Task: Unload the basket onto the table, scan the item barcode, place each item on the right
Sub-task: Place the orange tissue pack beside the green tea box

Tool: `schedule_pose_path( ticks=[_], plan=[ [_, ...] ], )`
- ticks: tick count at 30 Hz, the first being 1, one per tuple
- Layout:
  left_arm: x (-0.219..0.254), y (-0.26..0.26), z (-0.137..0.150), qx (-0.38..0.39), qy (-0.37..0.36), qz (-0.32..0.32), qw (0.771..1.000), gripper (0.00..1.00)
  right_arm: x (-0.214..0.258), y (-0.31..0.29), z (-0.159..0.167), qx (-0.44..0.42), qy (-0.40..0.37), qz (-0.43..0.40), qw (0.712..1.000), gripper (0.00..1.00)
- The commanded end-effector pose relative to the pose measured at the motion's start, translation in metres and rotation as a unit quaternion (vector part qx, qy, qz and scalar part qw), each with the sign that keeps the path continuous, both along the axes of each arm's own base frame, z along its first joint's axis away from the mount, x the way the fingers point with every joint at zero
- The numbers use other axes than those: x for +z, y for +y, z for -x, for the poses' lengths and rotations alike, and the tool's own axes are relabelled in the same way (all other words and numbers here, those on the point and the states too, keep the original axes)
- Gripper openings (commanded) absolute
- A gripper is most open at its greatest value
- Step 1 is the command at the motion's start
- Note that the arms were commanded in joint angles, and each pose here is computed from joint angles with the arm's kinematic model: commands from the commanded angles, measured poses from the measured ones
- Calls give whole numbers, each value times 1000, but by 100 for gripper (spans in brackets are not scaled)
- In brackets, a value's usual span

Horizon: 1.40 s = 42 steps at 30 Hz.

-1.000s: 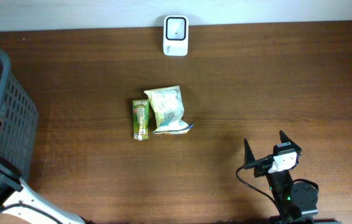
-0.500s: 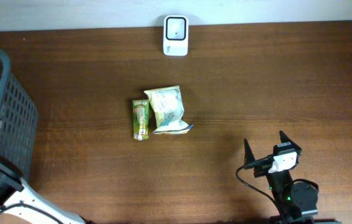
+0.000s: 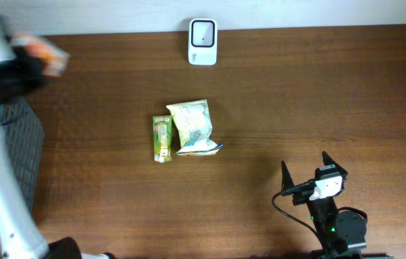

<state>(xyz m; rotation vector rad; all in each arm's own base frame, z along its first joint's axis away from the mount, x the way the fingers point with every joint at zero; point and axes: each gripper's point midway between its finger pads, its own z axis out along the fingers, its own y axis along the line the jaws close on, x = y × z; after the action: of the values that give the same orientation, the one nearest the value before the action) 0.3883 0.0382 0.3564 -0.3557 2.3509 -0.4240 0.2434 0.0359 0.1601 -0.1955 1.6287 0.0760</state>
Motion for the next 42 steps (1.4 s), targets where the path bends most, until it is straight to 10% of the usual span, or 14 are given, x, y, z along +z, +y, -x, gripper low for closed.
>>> schedule_pose_path(
  ticks=[1,6,16,19,21,22,27,31,35,42],
  plan=[
    [-85,-64,-2,-72,119,-95,986,0,-2,0,0,-2,1,-2,1000,99],
    [-231,-91,26,-119,284,-179,935,0,-2,0,0,-2,1,-2,1000,99],
    [-357,-110,30,-199,272,-174,925,0,-2,0,0,-2,1,-2,1000,99],
    [-355,-151,36,-312,236,-179,903,22,-2,0,0,-2,1,-2,1000,99],
    [-355,-164,39,-328,230,-196,895,62,-2,0,0,-2,1,-2,1000,99],
    [-351,-162,34,-322,226,-216,894,99,-2,0,0,-2,1,-2,1000,99],
    [-255,-129,-22,-221,198,-199,934,99,-2,0,0,-2,1,-2,1000,99],
    [-67,-51,-65,-29,44,-160,986,99,-2,0,0,-2,1,-2,1000,99],
    [12,55,-37,181,-23,-125,975,99,-2,0,0,-2,1,-2,1000,99],
    [-19,192,42,389,56,-87,916,99,-2,0,0,-2,1,-2,1000,99]
  ],
)
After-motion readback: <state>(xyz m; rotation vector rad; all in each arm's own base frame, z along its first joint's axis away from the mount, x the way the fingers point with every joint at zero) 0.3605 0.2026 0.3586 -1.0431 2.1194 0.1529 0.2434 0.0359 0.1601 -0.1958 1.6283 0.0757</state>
